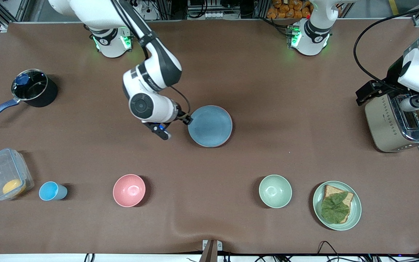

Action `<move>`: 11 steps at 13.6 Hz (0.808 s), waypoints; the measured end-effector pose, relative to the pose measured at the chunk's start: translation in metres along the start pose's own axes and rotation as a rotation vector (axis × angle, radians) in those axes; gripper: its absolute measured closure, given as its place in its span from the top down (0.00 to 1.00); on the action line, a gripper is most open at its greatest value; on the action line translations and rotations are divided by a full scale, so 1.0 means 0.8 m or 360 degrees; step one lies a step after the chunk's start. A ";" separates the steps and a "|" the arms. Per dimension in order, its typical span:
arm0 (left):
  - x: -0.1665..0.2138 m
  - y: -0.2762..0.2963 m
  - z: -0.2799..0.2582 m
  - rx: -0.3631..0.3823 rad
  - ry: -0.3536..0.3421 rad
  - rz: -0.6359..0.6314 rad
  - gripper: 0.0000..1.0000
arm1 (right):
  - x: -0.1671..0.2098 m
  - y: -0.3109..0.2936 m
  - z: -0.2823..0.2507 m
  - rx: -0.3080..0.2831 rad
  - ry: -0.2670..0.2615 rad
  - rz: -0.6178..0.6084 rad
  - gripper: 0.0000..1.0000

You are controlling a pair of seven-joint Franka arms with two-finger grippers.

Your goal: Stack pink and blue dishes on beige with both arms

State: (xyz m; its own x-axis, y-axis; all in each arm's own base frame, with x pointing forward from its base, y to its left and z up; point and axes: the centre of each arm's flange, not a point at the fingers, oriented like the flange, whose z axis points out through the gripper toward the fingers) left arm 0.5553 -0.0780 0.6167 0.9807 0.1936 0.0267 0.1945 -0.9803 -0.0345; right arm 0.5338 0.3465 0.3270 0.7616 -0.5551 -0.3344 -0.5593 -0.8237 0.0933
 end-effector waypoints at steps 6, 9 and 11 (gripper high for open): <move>0.004 -0.005 0.011 0.0007 -0.0026 -0.0012 1.00 | 0.143 0.166 -0.163 -0.0164 0.0139 -0.0591 1.00; 0.005 -0.006 0.016 0.0011 -0.0041 -0.0014 1.00 | 0.235 0.282 -0.233 -0.0096 0.0221 -0.0957 1.00; 0.003 -0.005 0.015 0.0012 -0.0040 -0.0011 1.00 | 0.263 0.334 -0.274 -0.0058 0.0290 -0.1075 1.00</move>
State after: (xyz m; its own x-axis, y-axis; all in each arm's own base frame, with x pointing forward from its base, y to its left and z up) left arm 0.5575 -0.0730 0.6051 0.9795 0.2014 0.0021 0.2013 -0.9786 -0.0417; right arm 0.6157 -0.0157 0.4870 0.9832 0.0716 -0.1678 0.0645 -0.9968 -0.0472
